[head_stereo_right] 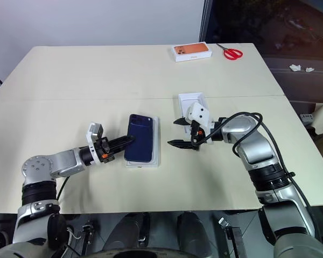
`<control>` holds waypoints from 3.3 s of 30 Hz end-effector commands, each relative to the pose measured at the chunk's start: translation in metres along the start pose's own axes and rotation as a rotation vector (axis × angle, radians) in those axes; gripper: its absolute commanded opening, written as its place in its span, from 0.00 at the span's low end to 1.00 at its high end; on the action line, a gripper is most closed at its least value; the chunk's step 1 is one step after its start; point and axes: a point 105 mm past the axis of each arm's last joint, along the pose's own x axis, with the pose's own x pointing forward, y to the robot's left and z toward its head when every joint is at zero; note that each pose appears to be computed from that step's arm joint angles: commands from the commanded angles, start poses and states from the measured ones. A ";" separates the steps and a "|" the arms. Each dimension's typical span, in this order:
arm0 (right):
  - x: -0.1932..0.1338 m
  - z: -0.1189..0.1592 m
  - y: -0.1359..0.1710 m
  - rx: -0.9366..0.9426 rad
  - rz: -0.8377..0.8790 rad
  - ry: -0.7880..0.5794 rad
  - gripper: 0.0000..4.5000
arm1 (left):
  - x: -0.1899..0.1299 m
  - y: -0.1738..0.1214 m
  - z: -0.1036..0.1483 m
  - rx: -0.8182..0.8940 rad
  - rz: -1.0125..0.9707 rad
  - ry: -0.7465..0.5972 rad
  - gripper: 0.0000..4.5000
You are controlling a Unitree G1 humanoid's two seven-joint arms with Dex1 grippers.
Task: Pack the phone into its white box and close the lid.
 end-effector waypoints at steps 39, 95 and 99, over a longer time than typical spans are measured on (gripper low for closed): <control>0.037 0.022 0.007 0.012 -0.034 -0.123 0.38 | -0.035 -0.048 0.027 0.392 0.056 -0.051 0.43; -0.006 -0.058 0.000 -0.114 -0.165 0.231 0.00 | 0.063 0.007 -0.037 0.374 0.126 0.214 0.00; -0.006 -0.058 0.000 -0.117 -0.155 0.228 0.00 | 0.058 0.008 -0.036 0.384 0.131 0.218 0.00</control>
